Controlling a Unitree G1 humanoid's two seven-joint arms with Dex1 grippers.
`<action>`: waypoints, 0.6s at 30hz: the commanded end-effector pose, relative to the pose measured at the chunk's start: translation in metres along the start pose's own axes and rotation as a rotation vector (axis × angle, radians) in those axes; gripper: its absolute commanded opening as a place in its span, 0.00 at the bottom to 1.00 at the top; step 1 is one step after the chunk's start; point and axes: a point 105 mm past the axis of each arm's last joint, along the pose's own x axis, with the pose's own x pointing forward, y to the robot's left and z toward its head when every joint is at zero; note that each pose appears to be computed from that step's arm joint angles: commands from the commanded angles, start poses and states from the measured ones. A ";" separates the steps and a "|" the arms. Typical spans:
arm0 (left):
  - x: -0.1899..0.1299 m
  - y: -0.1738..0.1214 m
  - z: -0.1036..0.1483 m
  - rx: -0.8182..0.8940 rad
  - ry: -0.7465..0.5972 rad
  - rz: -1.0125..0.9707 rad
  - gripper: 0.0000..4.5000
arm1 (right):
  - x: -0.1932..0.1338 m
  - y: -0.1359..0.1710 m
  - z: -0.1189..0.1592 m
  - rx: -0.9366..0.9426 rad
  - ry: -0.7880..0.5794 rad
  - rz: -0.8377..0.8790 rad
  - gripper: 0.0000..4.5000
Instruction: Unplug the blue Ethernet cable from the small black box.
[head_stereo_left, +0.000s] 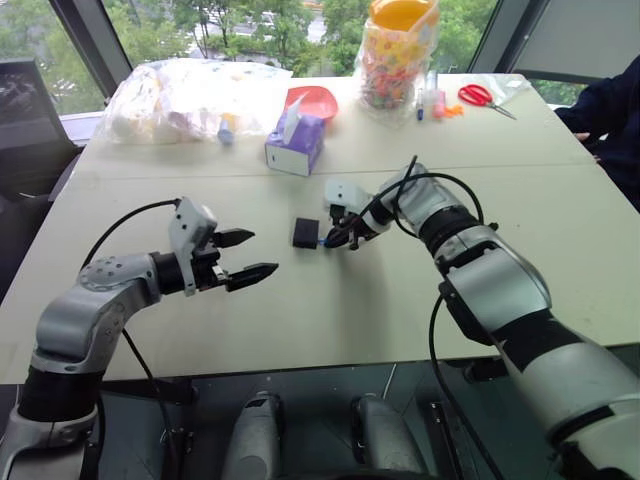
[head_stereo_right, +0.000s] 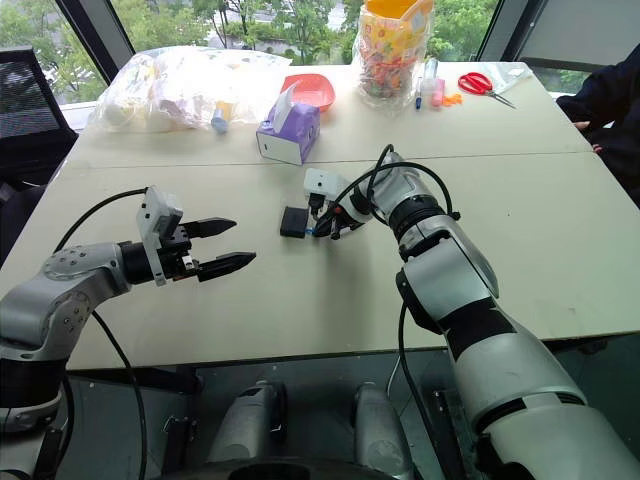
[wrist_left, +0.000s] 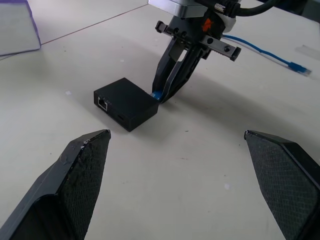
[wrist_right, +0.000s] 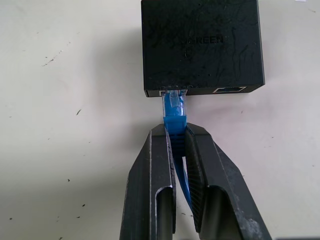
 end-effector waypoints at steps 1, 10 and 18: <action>0.003 -0.001 0.012 0.031 -0.033 -0.008 1.00 | -0.011 -0.007 -0.001 -0.051 -0.014 -0.048 0.01; 0.005 0.003 0.020 -0.088 -0.065 -0.070 1.00 | -0.060 0.003 0.032 -0.468 -0.268 -0.527 0.01; 0.015 0.002 0.038 -0.158 -0.097 -0.191 1.00 | -0.078 0.053 0.047 -0.742 -0.294 -0.774 0.01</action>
